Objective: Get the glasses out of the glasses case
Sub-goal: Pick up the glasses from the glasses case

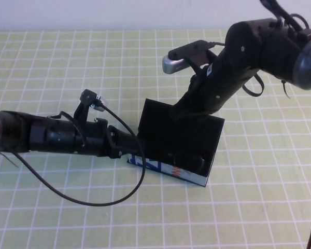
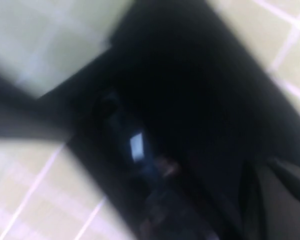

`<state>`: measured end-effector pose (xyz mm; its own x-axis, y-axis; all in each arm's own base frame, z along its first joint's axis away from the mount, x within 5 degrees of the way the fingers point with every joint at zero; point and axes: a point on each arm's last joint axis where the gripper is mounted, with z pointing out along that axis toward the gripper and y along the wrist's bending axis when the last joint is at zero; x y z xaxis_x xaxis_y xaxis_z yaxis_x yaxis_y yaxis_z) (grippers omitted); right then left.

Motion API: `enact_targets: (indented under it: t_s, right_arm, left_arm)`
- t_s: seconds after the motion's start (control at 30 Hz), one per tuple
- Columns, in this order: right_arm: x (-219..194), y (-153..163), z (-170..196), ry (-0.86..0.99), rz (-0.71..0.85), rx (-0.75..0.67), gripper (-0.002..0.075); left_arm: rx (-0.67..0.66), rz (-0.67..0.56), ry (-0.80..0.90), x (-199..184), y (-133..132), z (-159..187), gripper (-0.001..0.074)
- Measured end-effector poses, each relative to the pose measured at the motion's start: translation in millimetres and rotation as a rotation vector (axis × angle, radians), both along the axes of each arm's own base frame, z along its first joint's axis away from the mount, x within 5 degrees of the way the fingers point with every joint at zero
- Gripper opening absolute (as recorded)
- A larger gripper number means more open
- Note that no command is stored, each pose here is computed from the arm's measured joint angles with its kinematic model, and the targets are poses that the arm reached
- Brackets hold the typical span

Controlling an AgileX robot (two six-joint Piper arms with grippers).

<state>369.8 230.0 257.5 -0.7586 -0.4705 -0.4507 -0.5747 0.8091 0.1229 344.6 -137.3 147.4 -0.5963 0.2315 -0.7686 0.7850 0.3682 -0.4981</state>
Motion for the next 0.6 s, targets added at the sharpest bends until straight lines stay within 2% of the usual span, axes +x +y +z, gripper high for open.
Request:
enact_targets:
  t_s: [0.1,0.27,0.33,0.47,0.6]
  right_arm:
    - [-12,1,12,0.038,0.099,0.019,-0.0016]
    - [-29,7,11,0.126,0.297,0.002,-0.0003]
    - [-37,14,10,0.122,0.380,-0.011,0.0026]
    - [-52,33,10,0.076,0.539,-0.044,0.0136]
    - [-54,41,8,0.017,0.590,-0.095,0.0204]
  left_arm:
    - [-0.014,0.014,0.000,1,0,4,-0.0004]
    - [-0.042,0.061,0.035,5,-1,10,-0.0004]
    - [-0.045,0.081,0.050,9,-1,13,-0.0004]
    - [-0.045,0.119,0.077,17,-1,20,-0.0004]
    - [-0.027,0.150,0.120,23,0,23,-0.0004]
